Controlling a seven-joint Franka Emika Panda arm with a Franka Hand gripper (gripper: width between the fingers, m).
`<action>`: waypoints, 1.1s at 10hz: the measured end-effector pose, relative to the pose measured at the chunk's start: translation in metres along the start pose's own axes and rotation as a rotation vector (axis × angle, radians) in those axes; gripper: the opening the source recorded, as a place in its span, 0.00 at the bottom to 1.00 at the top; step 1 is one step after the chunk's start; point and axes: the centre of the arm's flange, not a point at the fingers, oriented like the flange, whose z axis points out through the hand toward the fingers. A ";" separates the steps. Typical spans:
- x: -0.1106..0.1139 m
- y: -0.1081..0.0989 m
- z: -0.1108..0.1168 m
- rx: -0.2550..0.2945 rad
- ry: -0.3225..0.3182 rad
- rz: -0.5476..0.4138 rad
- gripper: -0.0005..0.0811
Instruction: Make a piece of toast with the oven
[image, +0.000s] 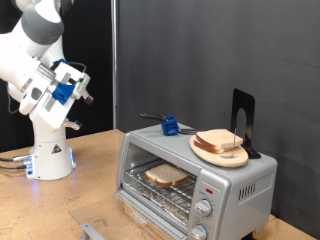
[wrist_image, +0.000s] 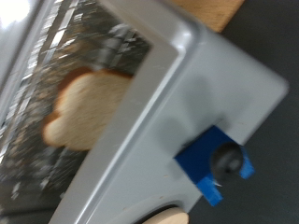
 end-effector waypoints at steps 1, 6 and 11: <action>0.003 0.006 0.000 0.038 -0.029 0.077 1.00; 0.043 0.034 -0.036 0.161 0.044 0.236 1.00; 0.080 0.079 -0.044 0.127 -0.140 0.387 1.00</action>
